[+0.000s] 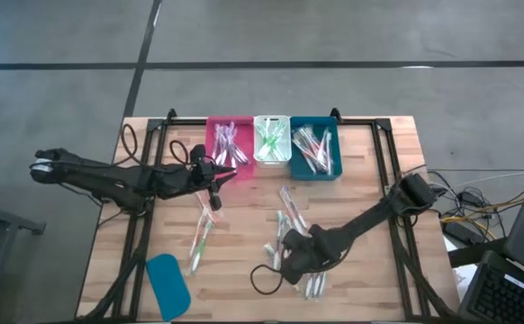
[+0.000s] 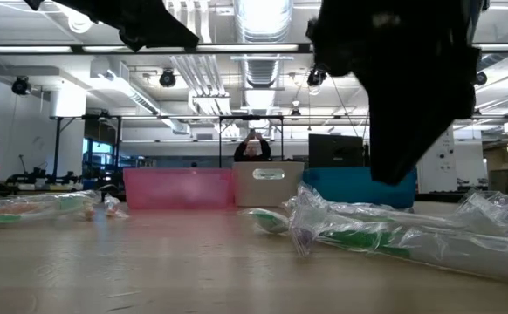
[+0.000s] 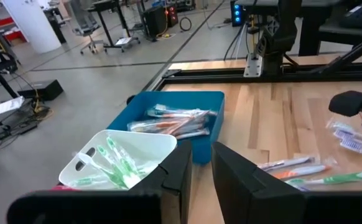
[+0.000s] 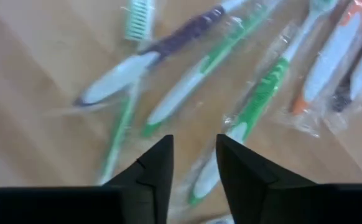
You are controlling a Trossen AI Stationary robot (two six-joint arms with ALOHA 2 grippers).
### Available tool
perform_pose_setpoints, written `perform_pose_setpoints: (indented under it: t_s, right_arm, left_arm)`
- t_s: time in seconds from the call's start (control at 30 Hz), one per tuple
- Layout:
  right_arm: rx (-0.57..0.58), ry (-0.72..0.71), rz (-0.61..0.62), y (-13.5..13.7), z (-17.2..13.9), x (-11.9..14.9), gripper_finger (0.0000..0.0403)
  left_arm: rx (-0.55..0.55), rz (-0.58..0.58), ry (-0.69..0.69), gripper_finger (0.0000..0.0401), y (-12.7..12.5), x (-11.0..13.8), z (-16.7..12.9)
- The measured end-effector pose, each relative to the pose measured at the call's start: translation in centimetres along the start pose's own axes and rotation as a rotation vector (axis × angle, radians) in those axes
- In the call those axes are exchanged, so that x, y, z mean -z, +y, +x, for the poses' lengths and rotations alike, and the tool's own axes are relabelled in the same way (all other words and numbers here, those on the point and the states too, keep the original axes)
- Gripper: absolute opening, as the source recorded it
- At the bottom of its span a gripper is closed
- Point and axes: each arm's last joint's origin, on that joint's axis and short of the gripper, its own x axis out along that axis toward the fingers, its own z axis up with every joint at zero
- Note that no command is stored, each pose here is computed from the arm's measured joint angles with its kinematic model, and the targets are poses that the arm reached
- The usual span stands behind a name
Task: Pick & Place Toothbrushes
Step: Put the green toothbrush into the white bin
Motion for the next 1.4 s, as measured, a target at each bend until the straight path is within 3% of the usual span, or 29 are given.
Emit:
perform_pose_setpoints:
  t_s: [0.3, 0.57, 0.73, 0.97, 1.27, 1.4]
  right_arm:
    - [0.067, -0.004, 0.037, -0.2, 1.4, 0.3, 0.0173]
    - [0.131, -0.012, 0.050, -1.2, 2.2, 0.8, 0.0180]
    - [0.164, -0.001, 0.080, -2.0, 3.0, 1.3, 0.0162]
    - [0.126, 0.040, 0.075, -2.0, 3.7, 1.5, 0.0121]
    - [0.111, 0.047, 0.072, -1.9, 3.4, 1.5, 0.0025]
    - [0.096, 0.059, 0.071, -1.6, 2.9, 1.3, 0.0024]
  left_arm:
    - [0.000, -0.001, 0.003, 0.0067, 0.1, 0.1, -0.1]
    - [0.002, 0.004, 0.016, 0.0067, 0.0, 0.2, 0.0]
    - [0.002, 0.003, 0.016, 0.0067, 0.0, 0.2, -0.1]
    - [0.002, -0.001, 0.009, 0.0067, 0.1, 0.0, -0.3]
    - [0.001, 0.000, 0.012, 0.0067, 0.2, 0.1, -0.3]
    - [0.002, 0.004, 0.020, 0.0067, 0.2, 0.1, -0.3]
